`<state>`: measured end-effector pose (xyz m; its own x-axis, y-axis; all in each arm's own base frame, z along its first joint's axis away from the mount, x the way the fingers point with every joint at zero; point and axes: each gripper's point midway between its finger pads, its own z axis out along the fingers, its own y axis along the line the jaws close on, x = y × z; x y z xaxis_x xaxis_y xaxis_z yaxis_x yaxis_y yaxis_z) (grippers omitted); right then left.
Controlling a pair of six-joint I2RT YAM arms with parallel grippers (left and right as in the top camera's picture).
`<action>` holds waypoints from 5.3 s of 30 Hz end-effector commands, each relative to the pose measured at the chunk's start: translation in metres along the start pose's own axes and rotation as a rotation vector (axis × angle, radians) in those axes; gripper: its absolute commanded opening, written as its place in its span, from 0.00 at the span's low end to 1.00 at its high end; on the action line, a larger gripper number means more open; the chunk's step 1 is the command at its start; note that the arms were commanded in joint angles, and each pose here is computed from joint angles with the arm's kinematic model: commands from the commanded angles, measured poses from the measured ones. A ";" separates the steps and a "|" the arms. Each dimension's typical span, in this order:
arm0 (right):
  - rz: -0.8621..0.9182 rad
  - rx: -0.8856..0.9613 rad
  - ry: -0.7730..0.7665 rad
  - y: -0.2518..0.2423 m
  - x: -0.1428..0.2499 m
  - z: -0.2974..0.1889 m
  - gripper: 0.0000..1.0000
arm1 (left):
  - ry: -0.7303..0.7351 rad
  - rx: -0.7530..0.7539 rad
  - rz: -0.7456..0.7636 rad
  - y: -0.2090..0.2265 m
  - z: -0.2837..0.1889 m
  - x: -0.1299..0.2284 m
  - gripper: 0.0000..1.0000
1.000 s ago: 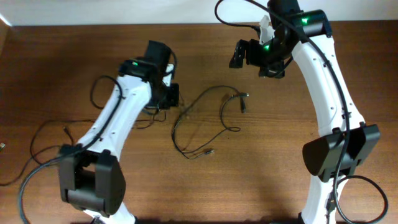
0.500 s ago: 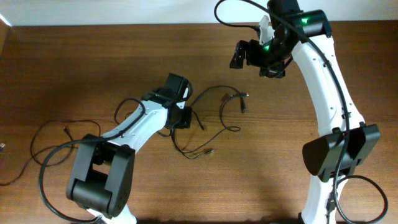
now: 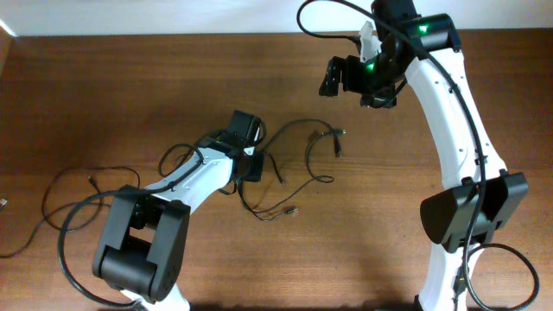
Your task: Untangle cables
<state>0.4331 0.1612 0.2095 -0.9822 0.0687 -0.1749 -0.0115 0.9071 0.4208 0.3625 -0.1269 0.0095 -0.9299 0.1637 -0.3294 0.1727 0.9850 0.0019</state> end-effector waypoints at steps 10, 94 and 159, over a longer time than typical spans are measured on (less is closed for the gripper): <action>-0.018 0.012 -0.017 -0.001 -0.001 -0.006 0.99 | 0.074 -0.025 0.009 0.004 0.026 0.018 0.05; -0.044 0.021 0.002 -0.004 0.003 -0.005 0.99 | 0.027 -0.152 -0.346 0.039 -0.001 -0.048 0.43; -0.083 0.047 0.011 -0.009 0.005 -0.005 0.99 | -0.650 -0.403 -0.173 0.110 -0.411 -0.163 0.00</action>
<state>0.4269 0.1542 0.2052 -0.9835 -0.0044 -0.1808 -0.0724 0.9257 0.3712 0.4074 -0.0426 0.4511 -0.5235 0.1102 -0.8449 -0.0707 0.9826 0.1720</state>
